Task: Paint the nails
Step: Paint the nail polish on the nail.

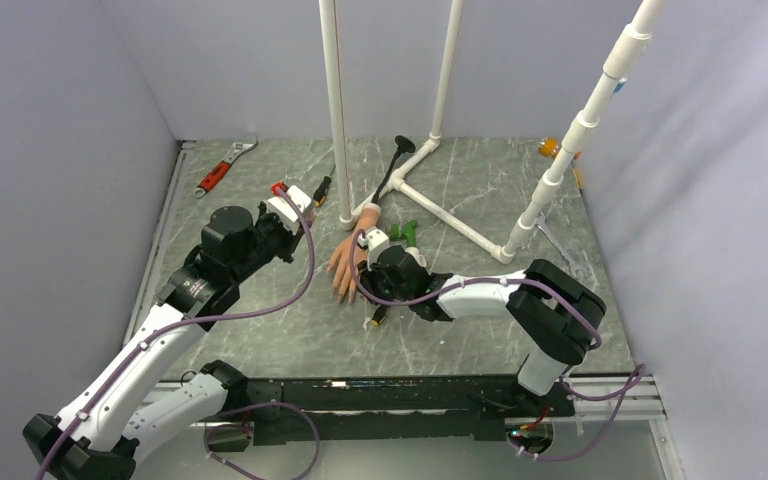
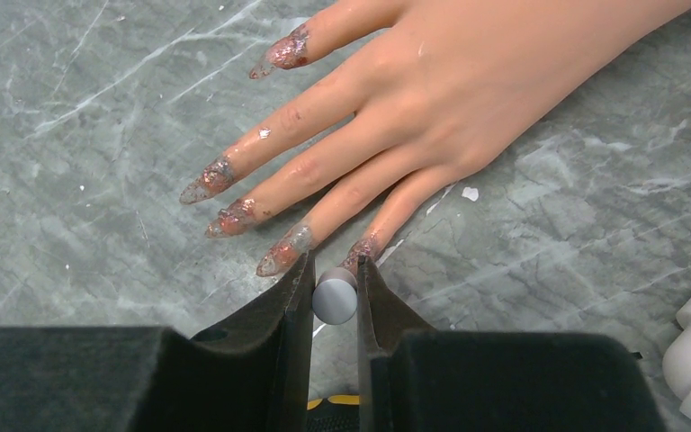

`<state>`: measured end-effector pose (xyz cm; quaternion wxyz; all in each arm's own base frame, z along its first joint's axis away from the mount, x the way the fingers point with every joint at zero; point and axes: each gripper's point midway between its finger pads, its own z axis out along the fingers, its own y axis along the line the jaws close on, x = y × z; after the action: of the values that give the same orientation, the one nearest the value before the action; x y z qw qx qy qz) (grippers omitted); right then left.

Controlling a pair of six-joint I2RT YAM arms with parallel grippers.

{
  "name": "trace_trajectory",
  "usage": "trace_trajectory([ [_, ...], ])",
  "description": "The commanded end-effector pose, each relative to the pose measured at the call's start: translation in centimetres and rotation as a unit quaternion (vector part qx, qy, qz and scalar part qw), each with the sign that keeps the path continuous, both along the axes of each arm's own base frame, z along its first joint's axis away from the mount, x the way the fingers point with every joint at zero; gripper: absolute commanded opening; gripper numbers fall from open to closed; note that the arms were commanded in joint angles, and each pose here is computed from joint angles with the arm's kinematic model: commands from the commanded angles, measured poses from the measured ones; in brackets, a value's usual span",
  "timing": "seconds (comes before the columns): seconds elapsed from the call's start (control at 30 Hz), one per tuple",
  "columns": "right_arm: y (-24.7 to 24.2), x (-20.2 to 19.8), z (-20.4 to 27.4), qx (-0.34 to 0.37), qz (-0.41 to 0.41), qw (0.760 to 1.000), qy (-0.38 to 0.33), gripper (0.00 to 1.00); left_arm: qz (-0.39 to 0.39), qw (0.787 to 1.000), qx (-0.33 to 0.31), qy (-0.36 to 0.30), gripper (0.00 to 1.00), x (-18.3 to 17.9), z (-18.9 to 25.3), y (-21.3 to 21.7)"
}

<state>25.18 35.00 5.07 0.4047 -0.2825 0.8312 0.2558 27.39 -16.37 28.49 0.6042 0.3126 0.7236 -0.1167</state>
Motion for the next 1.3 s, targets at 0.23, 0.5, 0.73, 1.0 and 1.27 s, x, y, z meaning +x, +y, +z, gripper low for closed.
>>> trace_trajectory([
  [0.23, 0.1, 1.7, 2.4, 0.009, -0.029, 0.999, -0.036, 0.00, 0.002, 0.999, -0.014, -0.033, 0.00, 0.0, 2.3, 0.1],
  [0.5, 0.6, 2.3, 2.8, 0.008, -0.030, 0.999, -0.041, 0.00, 0.001, 0.999, -0.013, -0.031, 0.00, 0.1, 2.2, 0.0],
  [0.73, 1.0, 2.7, 3.1, 0.010, -0.029, 0.998, -0.046, 0.00, 0.000, 0.999, -0.013, -0.030, 0.00, 0.1, 2.2, 0.0],
  [1.0, 0.9, 3.0, 2.8, 0.001, -0.035, 0.998, -0.046, 0.00, 0.002, 0.999, -0.013, -0.030, 0.00, 0.2, 2.1, 0.1],
  [1.27, 0.0, 2.8, 2.6, -0.007, -0.043, 0.998, -0.048, 0.00, 0.001, 0.999, -0.012, -0.029, 0.00, 0.1, 2.1, 0.0],
])
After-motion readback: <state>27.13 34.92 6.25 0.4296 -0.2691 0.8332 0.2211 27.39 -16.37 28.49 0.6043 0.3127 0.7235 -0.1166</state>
